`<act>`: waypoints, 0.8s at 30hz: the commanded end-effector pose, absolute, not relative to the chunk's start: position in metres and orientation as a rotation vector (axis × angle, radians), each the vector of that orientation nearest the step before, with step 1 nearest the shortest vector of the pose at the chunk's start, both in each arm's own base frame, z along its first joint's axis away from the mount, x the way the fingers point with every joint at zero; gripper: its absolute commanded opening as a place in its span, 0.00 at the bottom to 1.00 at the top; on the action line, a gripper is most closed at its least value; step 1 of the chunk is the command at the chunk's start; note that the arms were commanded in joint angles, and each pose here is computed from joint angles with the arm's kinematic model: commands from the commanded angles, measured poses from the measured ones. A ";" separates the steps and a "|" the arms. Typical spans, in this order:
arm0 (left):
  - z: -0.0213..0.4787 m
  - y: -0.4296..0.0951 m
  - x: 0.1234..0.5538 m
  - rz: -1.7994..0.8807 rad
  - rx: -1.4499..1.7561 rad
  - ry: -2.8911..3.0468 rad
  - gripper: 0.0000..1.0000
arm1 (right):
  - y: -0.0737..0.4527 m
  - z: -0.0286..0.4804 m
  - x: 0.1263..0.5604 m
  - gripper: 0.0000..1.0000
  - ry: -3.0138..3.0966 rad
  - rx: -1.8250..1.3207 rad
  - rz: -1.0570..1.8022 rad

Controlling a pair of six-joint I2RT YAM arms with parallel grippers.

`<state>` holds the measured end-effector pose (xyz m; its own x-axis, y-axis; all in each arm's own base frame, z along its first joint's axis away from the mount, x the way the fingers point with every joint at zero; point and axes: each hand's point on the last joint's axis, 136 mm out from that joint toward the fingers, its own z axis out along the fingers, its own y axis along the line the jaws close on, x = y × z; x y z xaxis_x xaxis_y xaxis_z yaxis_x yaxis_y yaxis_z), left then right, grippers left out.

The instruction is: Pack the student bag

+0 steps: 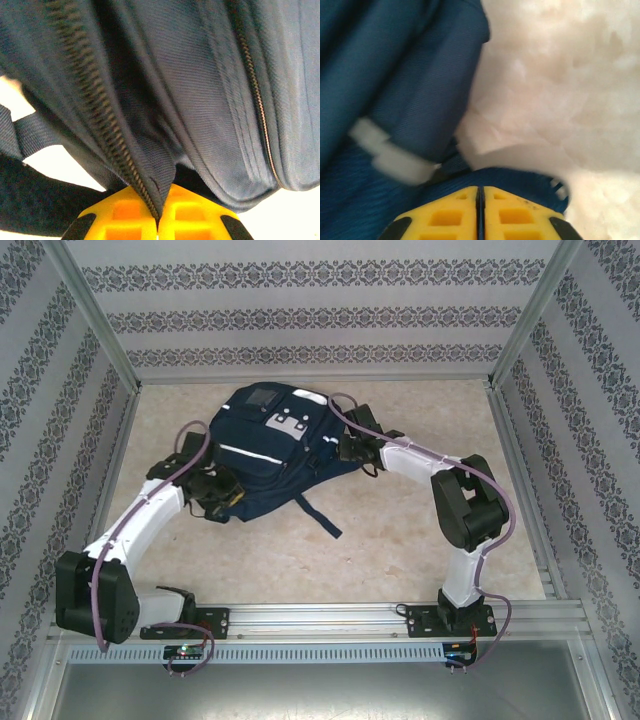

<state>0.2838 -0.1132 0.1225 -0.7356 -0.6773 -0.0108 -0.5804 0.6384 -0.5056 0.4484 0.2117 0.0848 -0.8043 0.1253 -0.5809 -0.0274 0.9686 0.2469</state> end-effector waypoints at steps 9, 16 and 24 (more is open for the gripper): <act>0.143 -0.272 0.303 -0.939 -0.621 2.753 0.10 | 0.172 0.151 0.425 0.39 2.379 0.110 0.234; 0.160 -0.258 0.303 -0.761 -0.487 2.741 0.98 | 0.137 0.186 0.391 0.74 2.268 0.155 0.196; 0.218 -0.143 0.313 -0.246 -0.308 2.542 1.00 | 0.083 0.206 0.359 0.98 2.158 0.204 0.098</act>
